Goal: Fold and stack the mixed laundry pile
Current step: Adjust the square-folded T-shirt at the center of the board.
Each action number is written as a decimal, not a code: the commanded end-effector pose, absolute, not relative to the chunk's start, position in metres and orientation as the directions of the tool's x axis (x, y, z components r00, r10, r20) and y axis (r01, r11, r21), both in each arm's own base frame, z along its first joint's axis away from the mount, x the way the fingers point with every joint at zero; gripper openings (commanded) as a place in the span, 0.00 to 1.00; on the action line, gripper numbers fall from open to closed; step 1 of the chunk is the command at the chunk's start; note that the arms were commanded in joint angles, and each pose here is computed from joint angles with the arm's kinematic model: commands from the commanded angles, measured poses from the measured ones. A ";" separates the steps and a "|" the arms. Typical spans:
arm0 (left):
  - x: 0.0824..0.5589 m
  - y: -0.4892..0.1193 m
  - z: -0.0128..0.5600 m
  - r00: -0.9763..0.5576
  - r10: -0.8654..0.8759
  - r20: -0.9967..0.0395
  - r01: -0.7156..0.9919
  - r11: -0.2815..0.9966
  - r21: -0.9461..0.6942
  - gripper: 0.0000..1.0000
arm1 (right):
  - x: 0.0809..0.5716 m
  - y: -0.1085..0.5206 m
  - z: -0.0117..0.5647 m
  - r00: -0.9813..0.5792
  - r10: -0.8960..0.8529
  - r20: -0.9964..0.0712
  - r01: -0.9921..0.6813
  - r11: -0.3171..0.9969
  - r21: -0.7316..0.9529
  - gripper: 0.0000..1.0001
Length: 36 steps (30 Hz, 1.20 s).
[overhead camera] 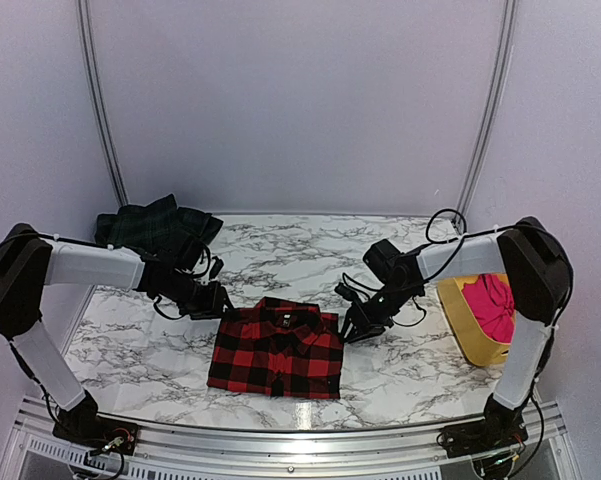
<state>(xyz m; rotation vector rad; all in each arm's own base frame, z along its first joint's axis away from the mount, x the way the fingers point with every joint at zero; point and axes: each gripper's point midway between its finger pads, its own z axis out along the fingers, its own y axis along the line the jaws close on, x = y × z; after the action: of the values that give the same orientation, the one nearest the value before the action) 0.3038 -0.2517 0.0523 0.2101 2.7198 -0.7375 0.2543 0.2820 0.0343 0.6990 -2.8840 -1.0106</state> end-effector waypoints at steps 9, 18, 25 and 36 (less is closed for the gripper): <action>0.295 -0.249 0.033 -0.962 0.061 -0.266 0.182 0.868 -0.462 0.21 | 0.273 0.303 0.058 -0.876 -0.430 -0.220 -0.465 0.626 0.626 0.00; 0.303 -0.243 0.073 -0.924 0.039 -0.380 0.223 0.863 -0.453 0.00 | 0.286 0.299 0.110 -0.841 -0.413 -0.350 -0.541 0.632 0.555 0.00; 0.320 -0.225 0.063 -0.903 -0.023 -0.430 0.168 0.900 -0.402 0.00 | 0.312 0.283 0.080 -0.840 -0.392 -0.374 -0.536 0.705 0.464 0.00; 0.350 -0.216 0.013 -0.919 -0.071 -0.388 0.054 0.951 -0.304 0.00 | 0.395 0.279 0.029 -0.848 -0.348 -0.400 -0.469 0.844 0.259 0.00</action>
<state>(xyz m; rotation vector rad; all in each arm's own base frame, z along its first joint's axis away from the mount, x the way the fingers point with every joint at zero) 0.3326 -0.2328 0.0204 0.0803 2.7117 -0.5680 0.3473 0.2929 0.0283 0.8012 -3.1657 -0.8292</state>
